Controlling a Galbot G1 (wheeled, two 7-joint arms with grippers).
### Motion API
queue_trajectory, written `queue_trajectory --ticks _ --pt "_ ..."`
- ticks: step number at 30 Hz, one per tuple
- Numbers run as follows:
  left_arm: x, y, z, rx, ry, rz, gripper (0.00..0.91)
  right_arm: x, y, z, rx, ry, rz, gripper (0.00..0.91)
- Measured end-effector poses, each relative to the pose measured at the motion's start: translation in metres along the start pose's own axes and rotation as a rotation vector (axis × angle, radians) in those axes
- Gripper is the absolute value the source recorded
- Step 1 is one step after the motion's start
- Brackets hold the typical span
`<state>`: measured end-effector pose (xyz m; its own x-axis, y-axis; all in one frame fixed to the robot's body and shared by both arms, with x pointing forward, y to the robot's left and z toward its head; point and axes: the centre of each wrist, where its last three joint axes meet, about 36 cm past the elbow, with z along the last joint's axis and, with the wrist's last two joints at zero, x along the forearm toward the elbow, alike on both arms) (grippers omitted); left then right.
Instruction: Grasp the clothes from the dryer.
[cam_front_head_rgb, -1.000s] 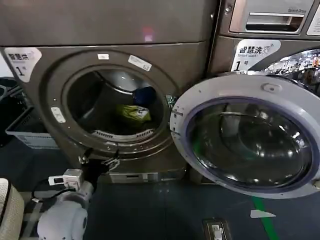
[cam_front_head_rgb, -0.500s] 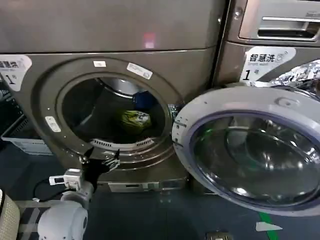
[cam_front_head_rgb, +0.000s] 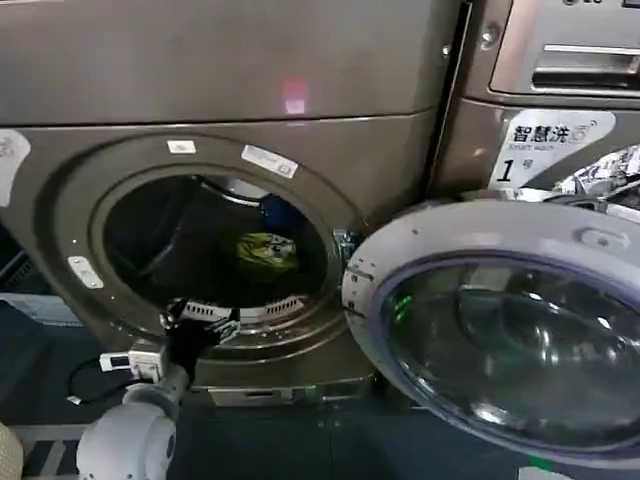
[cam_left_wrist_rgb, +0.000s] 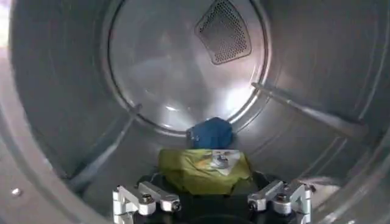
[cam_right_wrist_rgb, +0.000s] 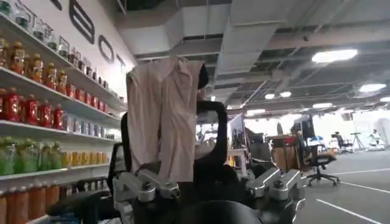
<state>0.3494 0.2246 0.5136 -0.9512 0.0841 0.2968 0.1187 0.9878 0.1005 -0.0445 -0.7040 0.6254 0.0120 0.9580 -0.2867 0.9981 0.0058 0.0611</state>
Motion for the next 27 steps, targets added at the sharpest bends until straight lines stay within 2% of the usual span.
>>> queue_trajectory --ticks 27 --pt "-0.02 -0.002 -0.002 -0.009 0.0 -0.033 0.907 0.001 -0.009 0.002 0.013 -0.013 0.019 0.907"
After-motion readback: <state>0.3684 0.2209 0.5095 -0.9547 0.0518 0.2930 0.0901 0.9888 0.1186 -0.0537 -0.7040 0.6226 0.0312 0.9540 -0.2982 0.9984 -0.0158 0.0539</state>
